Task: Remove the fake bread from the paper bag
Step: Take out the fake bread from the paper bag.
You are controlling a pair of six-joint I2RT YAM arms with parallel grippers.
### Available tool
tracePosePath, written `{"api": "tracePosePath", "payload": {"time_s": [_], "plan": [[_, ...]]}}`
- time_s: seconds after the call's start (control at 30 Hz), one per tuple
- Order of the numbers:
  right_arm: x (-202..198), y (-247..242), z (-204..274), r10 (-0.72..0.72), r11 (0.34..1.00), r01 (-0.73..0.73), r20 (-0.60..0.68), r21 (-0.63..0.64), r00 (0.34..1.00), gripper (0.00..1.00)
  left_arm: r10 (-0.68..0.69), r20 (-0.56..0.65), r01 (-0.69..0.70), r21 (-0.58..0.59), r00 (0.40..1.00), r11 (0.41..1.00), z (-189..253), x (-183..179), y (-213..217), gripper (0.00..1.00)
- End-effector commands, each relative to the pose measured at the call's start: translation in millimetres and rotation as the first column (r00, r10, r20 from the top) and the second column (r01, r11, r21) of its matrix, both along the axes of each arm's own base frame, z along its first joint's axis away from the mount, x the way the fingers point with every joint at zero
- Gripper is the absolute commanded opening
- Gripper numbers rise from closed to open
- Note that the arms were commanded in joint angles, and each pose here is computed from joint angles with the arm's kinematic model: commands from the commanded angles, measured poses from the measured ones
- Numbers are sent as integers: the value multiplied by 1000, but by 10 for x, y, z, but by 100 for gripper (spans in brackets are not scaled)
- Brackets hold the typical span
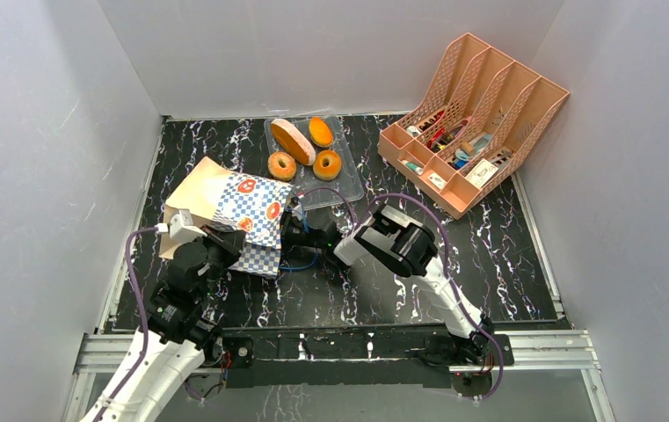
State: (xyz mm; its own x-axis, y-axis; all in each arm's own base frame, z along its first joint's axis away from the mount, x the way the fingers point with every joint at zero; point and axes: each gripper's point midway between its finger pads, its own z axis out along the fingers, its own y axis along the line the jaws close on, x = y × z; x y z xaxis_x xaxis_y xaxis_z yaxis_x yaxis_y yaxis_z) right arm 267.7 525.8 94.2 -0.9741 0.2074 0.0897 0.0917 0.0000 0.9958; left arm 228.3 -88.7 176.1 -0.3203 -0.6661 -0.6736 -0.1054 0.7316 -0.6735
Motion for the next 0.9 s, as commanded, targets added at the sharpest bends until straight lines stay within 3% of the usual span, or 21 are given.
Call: {"api": "tracePosePath", "payload": {"time_s": [0.0, 0.4, 0.6, 0.87], "plan": [[-77, -79, 346, 12, 993, -18, 53, 114, 999, 0, -7, 62, 9, -33, 998, 999, 288, -22, -12, 0], [-208, -534, 263, -48, 997, 43, 71, 71, 996, 0, 372, 136, -358, -120, 918, 926, 477, -221, 752, 0], [-293, -725, 204, -62, 997, 59, 76, 49, 995, 0, 397, 137, -386, -103, 907, 917, 487, -280, 837, 0], [-307, -737, 352, -61, 998, 57, 153, 29, 986, 0, 312, 189, -304, -72, 931, 950, 576, -281, 725, 0]]}}
